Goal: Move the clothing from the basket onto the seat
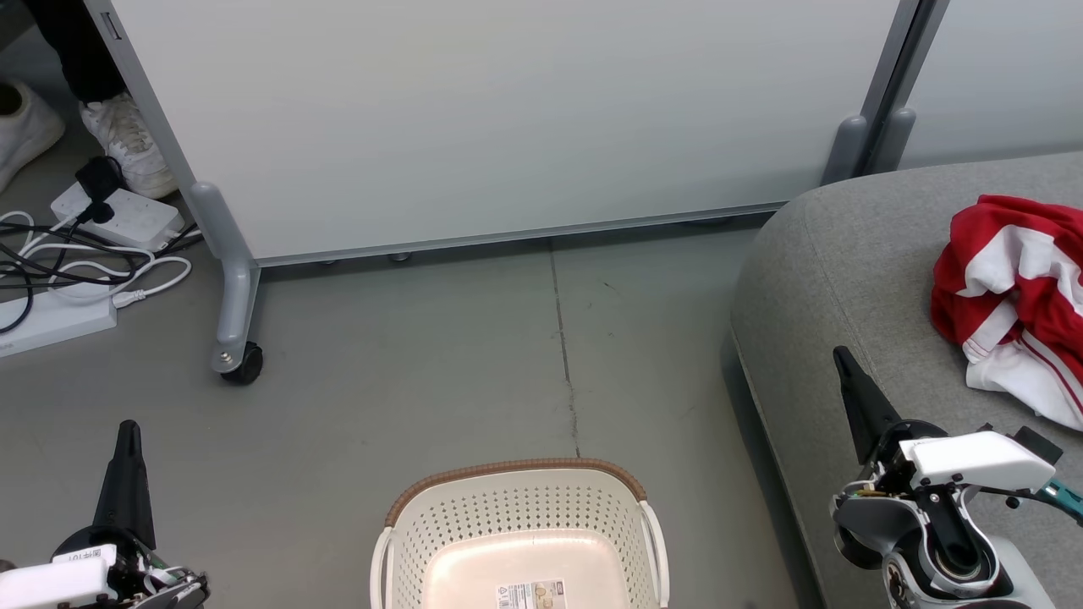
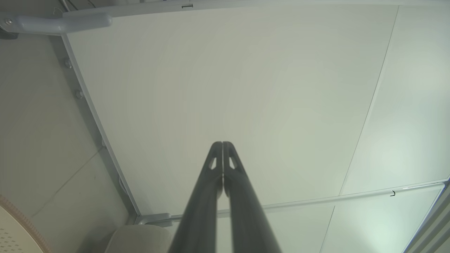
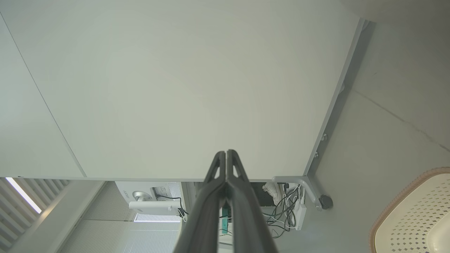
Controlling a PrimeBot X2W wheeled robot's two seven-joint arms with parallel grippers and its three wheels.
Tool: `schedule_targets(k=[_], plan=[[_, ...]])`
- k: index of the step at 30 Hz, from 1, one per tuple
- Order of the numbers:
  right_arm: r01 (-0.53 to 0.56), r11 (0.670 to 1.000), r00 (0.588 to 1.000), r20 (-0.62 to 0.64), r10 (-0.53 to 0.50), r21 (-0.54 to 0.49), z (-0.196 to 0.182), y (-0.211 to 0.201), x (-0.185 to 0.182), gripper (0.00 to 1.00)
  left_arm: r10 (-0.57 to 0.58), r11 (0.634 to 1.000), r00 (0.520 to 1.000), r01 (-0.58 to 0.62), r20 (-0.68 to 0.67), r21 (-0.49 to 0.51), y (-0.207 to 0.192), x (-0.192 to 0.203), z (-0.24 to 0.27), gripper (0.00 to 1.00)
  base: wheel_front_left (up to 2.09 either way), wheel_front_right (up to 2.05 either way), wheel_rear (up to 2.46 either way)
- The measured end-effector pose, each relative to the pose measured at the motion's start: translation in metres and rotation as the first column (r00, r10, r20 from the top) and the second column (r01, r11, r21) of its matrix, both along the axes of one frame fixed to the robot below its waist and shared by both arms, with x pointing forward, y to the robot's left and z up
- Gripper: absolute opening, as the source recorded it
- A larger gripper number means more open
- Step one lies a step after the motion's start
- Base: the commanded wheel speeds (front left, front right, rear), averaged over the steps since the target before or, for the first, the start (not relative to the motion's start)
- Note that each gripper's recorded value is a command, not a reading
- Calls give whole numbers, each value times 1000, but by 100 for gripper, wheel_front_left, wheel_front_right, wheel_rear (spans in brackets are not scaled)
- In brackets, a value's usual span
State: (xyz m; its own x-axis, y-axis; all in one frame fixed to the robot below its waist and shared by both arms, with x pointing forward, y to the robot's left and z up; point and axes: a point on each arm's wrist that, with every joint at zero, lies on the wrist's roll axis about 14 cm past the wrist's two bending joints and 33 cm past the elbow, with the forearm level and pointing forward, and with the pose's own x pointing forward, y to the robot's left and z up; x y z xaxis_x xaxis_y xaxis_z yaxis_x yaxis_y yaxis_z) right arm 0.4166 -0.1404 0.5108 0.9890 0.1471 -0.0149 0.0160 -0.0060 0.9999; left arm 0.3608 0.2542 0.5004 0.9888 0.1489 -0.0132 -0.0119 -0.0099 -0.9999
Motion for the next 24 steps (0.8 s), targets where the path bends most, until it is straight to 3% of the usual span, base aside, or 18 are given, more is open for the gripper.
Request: schedule_targets(k=[24], plan=[[0, 1000, 1000, 0, 0, 0, 0, 0, 0, 0, 0, 1000, 1000, 0, 0, 2, 0, 0, 0, 0, 0, 0, 0]])
